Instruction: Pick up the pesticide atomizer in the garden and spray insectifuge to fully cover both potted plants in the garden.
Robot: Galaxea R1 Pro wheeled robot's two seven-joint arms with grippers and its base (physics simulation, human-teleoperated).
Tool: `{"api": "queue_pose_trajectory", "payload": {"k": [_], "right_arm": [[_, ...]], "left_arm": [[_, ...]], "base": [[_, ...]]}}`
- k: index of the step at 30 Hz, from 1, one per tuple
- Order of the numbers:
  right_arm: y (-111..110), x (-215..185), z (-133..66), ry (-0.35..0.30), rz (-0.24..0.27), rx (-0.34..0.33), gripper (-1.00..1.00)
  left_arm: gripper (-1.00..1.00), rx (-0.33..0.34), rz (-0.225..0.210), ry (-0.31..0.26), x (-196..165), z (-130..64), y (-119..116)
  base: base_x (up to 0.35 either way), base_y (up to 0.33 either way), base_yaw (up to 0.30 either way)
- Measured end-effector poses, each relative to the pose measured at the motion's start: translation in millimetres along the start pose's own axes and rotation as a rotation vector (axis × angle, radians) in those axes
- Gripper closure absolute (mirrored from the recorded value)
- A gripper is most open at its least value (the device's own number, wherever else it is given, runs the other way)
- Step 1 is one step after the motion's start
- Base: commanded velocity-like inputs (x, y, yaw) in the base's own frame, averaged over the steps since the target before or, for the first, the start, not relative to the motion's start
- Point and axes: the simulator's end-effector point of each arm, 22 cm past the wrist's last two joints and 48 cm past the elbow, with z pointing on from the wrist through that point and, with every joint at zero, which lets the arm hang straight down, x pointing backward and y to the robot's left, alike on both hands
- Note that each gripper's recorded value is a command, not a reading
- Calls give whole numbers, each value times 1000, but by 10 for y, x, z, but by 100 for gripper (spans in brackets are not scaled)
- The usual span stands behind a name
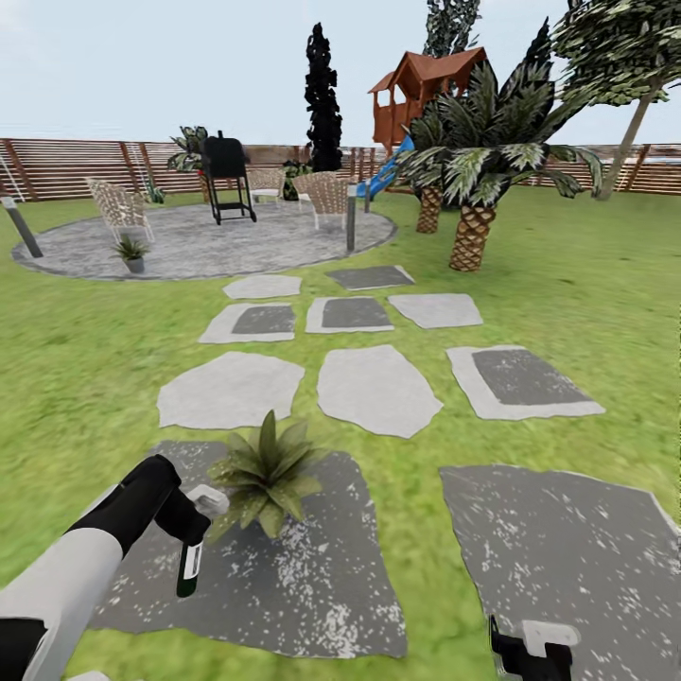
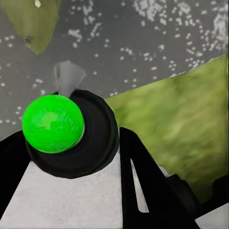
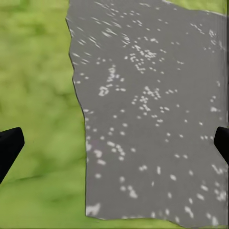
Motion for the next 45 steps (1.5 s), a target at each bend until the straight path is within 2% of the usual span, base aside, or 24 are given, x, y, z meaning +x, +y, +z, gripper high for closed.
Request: {"api": "queue_pose_trajectory", "payload": {"k": [6, 28, 37, 45], "right_arm": [[8, 1, 0, 0, -1, -2, -100], [14, 0, -1, 0, 0, -2, -100], [13, 0, -2, 0, 0, -2, -100], [14, -1, -1, 0, 0, -2, -100]], "left_arm": [[100, 0, -1, 2, 6, 4, 3], [100, -1, -2, 5, 18, 11, 1], [100, -5, -2, 5, 21, 8, 16], [100, -7, -2, 5, 22, 6, 23]], "base": [[5, -271, 70], [0, -272, 273], [56, -272, 47], [90, -272, 249]]}}
